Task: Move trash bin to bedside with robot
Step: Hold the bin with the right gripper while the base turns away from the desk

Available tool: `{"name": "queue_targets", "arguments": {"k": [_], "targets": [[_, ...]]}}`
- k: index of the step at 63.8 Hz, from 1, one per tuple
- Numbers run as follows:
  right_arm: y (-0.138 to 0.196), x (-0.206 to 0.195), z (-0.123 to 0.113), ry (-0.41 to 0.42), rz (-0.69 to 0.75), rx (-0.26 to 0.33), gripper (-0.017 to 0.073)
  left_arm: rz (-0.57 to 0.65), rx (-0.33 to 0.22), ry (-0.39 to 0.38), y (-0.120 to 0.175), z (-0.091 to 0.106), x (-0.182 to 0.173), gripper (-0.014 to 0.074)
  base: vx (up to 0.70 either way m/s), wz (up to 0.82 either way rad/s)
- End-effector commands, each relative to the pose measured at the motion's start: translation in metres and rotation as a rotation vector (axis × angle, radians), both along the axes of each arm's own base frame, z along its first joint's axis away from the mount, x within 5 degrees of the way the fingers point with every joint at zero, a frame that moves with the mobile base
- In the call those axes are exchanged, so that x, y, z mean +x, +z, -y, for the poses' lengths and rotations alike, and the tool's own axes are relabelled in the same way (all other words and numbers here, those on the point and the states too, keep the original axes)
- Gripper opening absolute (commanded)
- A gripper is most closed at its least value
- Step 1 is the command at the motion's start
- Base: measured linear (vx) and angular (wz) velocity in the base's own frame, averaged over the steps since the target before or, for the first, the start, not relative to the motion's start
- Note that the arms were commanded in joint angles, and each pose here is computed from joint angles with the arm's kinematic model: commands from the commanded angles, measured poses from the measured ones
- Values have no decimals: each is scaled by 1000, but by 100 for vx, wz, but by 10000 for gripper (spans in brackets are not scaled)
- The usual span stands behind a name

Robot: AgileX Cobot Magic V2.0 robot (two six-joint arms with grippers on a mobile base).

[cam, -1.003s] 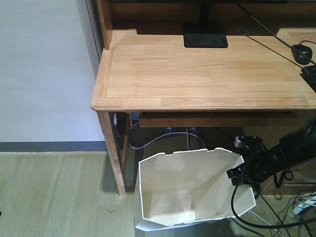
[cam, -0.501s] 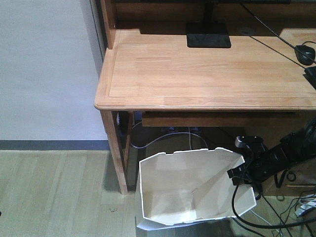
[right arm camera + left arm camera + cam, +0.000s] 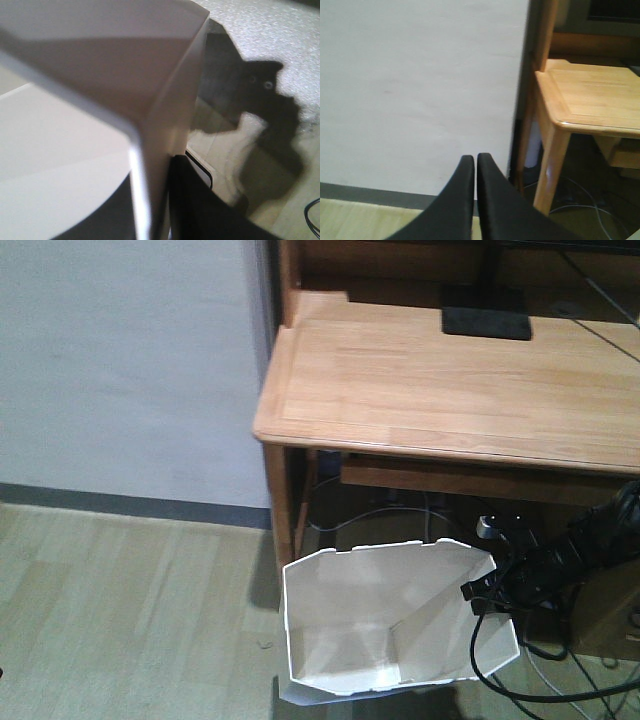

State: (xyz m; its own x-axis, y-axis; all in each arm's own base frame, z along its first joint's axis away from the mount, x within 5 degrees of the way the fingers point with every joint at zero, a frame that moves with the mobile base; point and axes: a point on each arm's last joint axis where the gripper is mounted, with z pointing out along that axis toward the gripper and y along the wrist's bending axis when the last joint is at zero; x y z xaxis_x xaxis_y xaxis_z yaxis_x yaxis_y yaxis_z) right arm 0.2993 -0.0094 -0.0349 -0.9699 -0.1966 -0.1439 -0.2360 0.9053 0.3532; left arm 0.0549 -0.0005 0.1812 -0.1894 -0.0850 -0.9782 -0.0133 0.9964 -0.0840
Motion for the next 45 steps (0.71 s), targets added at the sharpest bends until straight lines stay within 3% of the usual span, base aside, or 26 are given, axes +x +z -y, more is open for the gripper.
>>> {"name": "queue_targets", "arguments": {"k": [1,45], "targets": [[31,10,-13,5,42,181,-5,72,-10,3,3,0,0,-6,-10,40],[31,10,-13,5,41,184,-5,72,-10,3,3,0,0,-6,-10,41]]}}
